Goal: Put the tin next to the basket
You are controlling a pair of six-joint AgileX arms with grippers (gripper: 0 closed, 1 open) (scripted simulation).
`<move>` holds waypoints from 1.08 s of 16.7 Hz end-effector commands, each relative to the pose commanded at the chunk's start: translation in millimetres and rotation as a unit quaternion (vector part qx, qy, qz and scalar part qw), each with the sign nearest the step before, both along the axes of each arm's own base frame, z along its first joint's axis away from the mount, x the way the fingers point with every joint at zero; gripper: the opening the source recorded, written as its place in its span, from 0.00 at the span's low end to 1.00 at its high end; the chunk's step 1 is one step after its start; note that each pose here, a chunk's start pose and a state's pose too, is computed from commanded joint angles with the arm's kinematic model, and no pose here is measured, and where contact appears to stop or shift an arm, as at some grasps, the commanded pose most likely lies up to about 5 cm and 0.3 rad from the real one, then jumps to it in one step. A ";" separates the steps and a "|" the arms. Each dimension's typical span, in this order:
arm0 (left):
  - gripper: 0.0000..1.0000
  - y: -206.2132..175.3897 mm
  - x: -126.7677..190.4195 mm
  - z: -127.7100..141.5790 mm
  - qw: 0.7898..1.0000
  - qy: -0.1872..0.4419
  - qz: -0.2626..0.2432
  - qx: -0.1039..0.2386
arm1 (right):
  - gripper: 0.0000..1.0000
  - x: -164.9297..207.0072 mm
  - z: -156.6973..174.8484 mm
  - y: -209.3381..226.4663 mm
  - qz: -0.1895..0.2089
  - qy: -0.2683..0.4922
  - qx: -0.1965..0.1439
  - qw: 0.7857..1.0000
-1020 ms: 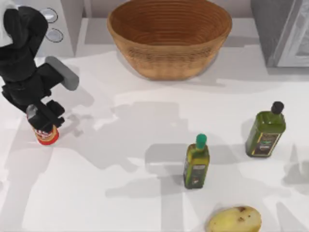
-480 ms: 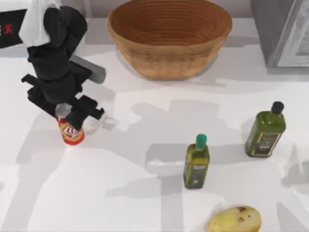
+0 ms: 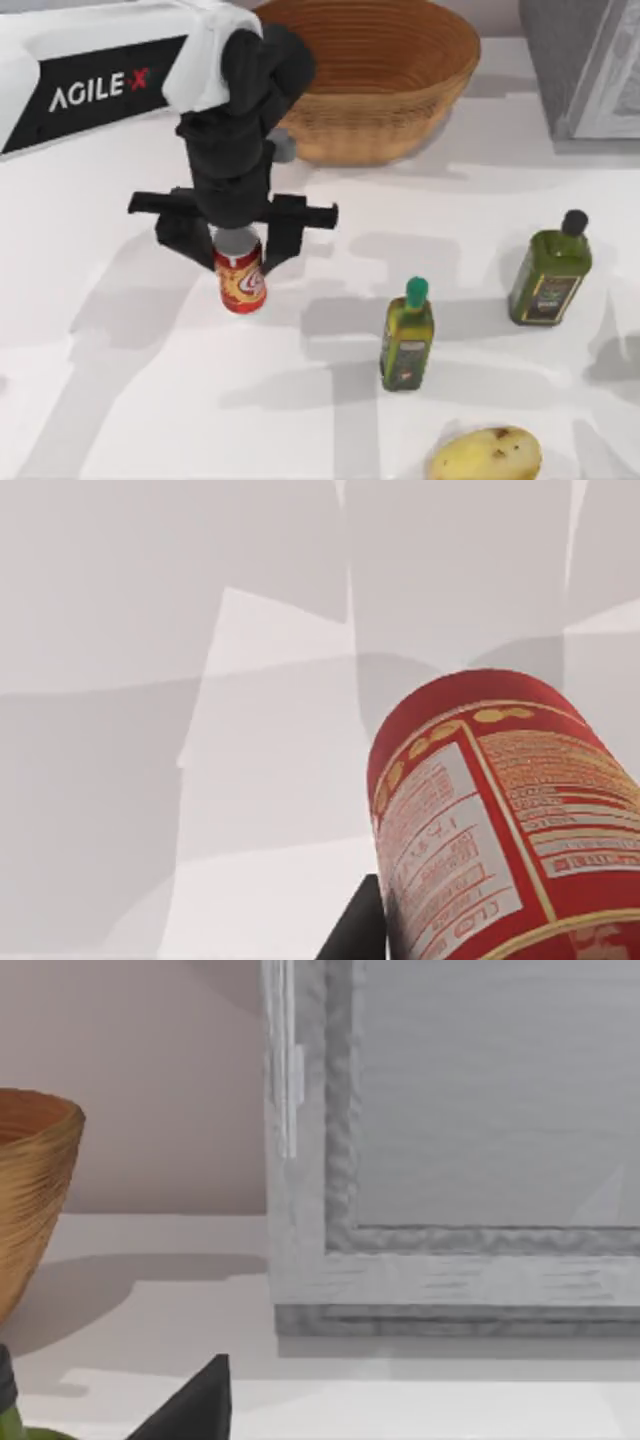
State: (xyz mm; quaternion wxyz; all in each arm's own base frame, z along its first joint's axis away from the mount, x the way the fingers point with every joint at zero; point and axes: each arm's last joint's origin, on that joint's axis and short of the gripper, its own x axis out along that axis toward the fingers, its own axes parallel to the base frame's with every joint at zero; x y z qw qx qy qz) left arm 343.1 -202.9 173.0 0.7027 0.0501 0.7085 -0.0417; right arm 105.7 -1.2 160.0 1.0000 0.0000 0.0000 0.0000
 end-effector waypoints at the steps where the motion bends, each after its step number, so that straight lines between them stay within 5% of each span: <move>1: 0.00 -8.9 -4.3 1.9 1.000 -0.002 0.018 -0.001 | 1.00 0.0 0.0 0.0 0.000 0.000 0.000 1.000; 5: 0.00 -30.7 -16.3 6.7 0.999 -0.007 0.054 -0.003 | 1.00 0.0 0.0 0.0 0.000 0.000 0.000 1.000; 18: 0.00 -31.7 -16.9 -1.2 0.998 -0.007 0.055 -0.003 | 1.00 0.0 0.0 0.0 0.000 0.000 0.000 1.000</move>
